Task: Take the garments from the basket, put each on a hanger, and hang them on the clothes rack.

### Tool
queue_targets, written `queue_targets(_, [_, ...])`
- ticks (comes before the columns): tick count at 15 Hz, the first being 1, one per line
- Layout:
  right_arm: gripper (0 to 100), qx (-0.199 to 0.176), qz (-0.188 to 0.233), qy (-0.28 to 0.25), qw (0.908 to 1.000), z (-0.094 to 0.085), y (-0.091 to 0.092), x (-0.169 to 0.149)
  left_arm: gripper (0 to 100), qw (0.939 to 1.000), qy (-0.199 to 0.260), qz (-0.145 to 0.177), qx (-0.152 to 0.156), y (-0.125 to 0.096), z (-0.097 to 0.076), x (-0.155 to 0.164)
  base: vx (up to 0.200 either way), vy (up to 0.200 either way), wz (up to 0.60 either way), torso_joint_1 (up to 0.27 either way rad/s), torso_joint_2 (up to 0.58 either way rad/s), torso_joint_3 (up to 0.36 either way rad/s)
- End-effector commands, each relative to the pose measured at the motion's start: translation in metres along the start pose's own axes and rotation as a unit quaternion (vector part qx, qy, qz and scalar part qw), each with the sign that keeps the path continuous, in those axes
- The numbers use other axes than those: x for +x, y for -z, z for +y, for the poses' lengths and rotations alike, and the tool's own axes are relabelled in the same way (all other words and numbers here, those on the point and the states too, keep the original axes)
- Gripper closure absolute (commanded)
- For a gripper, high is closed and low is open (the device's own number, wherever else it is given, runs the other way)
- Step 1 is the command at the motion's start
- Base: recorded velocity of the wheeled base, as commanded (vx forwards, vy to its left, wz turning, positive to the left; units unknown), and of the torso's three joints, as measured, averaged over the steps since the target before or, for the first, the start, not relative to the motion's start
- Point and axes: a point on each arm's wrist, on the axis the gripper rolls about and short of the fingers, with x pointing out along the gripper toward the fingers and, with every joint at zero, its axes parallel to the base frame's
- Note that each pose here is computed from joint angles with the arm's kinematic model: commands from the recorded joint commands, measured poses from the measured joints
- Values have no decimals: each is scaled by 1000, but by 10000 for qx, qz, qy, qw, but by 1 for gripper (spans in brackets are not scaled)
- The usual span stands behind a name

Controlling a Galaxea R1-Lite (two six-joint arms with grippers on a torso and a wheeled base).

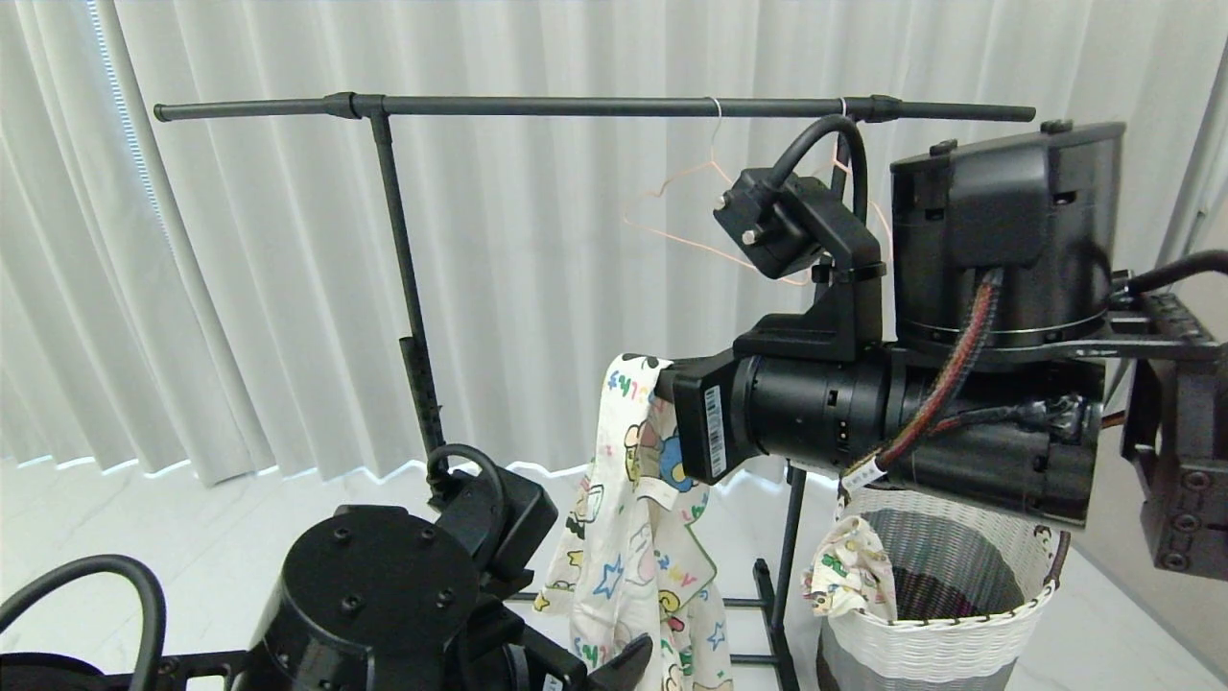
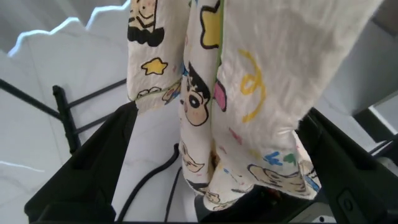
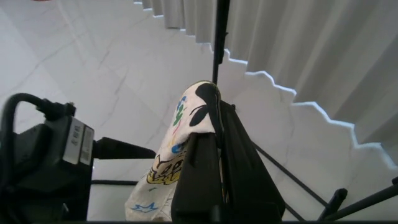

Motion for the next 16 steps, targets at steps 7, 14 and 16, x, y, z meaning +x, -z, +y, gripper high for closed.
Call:
queue_targets(7, [100,-151,-23,1,9999,-2,2,-20,100,9976,-678,-25,-105,5,14,2,0,0,0,0,0,0])
queue_targets(14, [100,-160,-79,108,9998,-6,4,-41,100,9919,-1196,-389,-161,-2,30,3,0,0,0,0,0,0])
queue_targets(16, [100,-170,50,408,9990,-14,19,-58,100,9727,-1886,-1295,395,-26,47,-4,0,0,0,0,0,0])
